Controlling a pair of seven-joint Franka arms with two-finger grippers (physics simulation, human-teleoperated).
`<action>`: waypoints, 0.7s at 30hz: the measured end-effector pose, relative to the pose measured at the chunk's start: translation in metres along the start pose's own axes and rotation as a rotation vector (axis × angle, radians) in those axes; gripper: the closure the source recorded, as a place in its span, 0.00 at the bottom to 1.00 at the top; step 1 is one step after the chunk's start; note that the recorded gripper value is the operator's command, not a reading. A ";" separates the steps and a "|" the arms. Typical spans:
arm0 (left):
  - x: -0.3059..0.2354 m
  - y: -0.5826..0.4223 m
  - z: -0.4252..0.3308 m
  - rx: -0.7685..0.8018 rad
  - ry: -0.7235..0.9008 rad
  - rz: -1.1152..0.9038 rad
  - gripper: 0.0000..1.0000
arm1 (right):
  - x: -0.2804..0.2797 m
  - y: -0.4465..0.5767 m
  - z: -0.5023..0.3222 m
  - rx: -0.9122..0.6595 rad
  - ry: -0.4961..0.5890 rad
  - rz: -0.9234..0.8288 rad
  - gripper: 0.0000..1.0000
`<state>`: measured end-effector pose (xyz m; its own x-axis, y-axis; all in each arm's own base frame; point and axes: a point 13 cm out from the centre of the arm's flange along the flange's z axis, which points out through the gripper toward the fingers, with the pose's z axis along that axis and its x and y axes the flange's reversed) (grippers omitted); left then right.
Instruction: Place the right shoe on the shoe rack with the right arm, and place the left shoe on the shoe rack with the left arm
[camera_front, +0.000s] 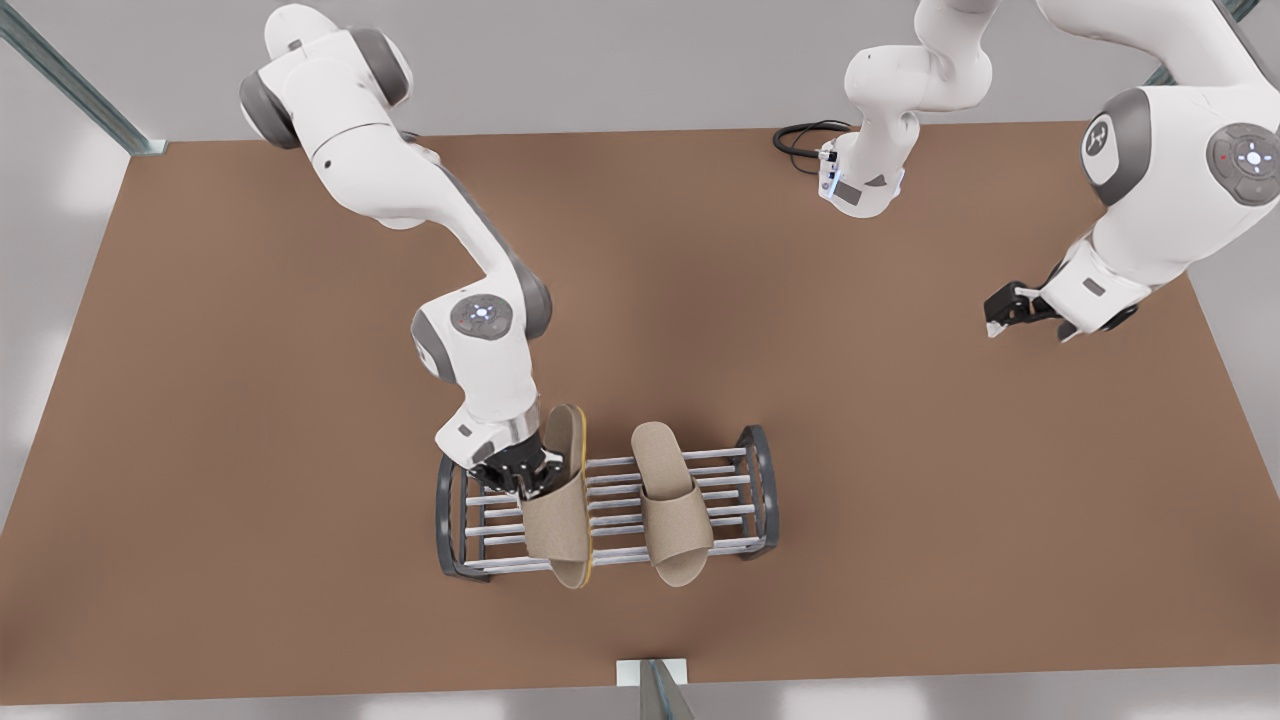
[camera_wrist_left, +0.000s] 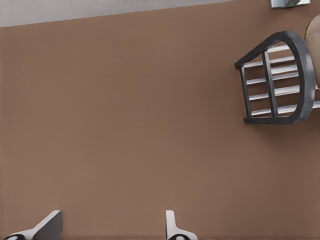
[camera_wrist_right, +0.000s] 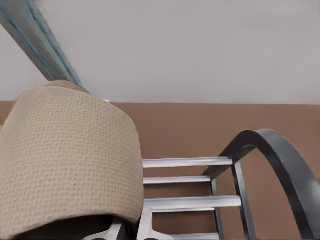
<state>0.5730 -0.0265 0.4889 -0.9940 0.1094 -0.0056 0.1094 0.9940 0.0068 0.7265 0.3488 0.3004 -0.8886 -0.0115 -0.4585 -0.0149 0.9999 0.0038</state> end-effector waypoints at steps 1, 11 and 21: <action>0.000 0.000 -0.001 0.000 -0.001 0.000 0.00 | -0.002 -0.004 0.004 0.005 -0.007 -0.002 0.79; 0.001 0.003 0.000 -0.002 0.000 0.001 0.00 | 0.016 -0.005 0.036 0.047 -0.026 -0.075 0.00; 0.003 -0.003 -0.013 0.002 -0.018 0.009 0.00 | 0.010 -0.020 -0.022 -0.028 0.016 0.021 0.00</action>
<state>0.5692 -0.0296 0.5017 -0.9927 0.1182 -0.0236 0.1182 0.9930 0.0044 0.7079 0.3289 0.3151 -0.8962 0.0093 -0.4435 -0.0087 0.9992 0.0386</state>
